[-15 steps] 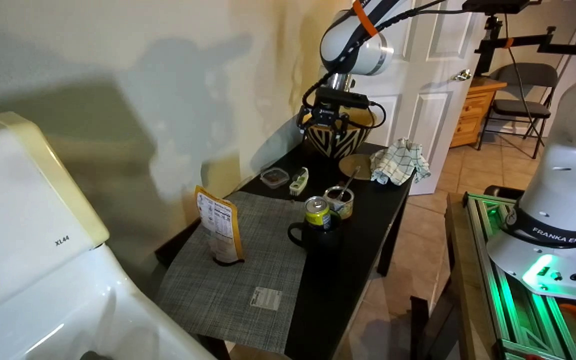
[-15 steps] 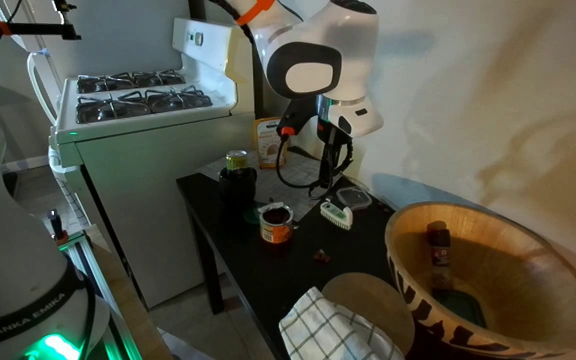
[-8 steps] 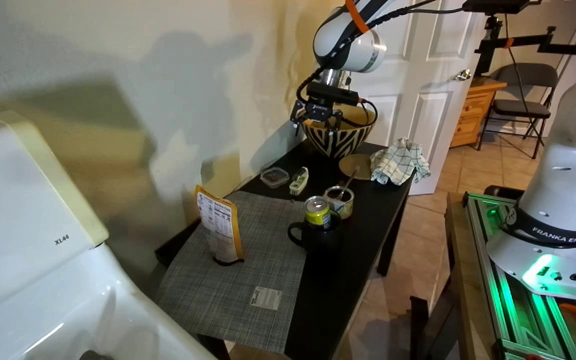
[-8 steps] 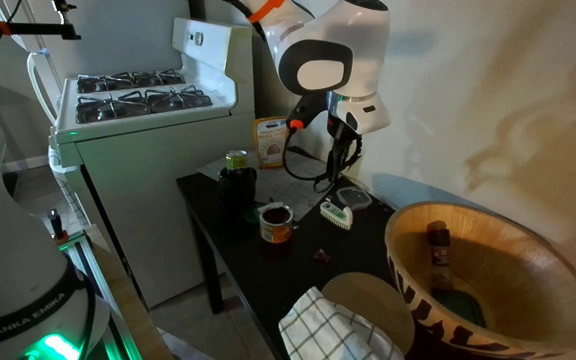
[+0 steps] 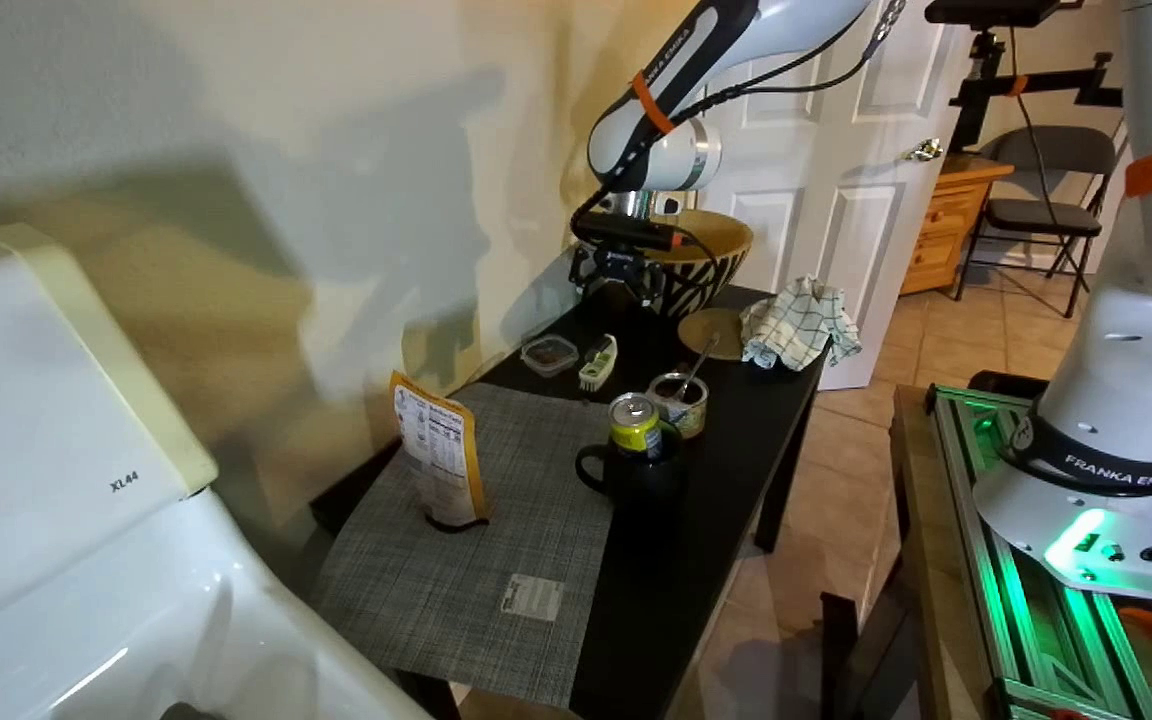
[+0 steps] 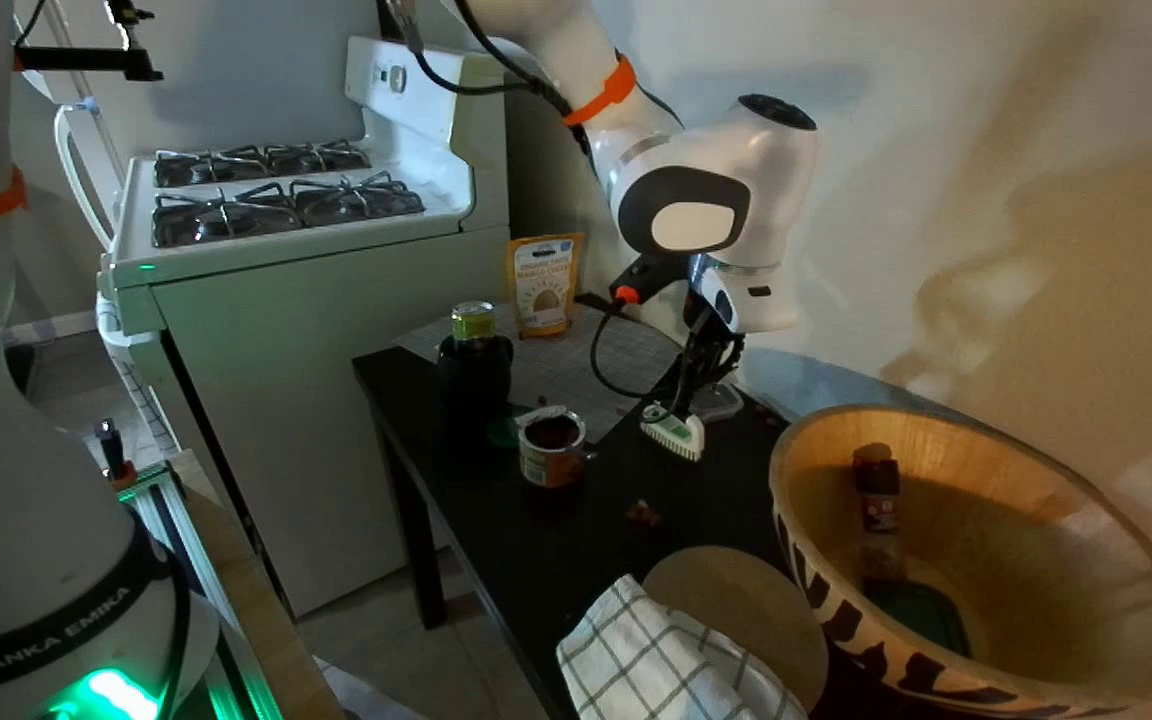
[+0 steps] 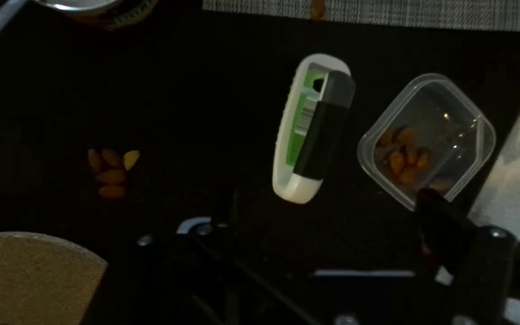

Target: Use the white brush to push the brown objects close to the wall towards the pile of brown objects in the front

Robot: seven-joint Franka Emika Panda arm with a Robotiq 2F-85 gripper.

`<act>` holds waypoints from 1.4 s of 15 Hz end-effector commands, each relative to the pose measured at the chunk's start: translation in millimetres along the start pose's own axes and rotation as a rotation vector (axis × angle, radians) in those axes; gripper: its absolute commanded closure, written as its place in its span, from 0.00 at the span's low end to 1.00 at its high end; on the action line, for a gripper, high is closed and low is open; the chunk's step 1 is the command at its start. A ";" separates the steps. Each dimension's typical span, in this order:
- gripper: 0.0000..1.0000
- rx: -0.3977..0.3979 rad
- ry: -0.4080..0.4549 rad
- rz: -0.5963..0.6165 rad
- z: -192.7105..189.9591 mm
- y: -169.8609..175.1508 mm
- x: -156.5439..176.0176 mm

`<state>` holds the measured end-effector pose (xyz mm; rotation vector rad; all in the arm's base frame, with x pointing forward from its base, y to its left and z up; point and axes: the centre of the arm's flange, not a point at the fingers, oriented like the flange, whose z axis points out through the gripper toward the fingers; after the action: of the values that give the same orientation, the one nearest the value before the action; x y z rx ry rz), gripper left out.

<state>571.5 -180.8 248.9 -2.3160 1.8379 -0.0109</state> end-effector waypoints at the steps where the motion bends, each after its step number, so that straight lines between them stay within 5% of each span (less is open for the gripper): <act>1: 0.00 -0.060 -0.012 0.085 25.6 -20.5 18.2; 4: 0.04 -0.096 -0.021 0.110 39.7 -27.0 21.0; 9: 0.27 -0.137 -0.047 0.146 56.8 -36.9 21.4; 14: 0.31 -0.172 -0.056 0.182 65.5 -39.1 21.7; 21: 0.56 -0.223 -0.036 0.210 61.4 -37.7 25.6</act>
<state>615.0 -188.8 191.6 -2.2407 2.0755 0.2589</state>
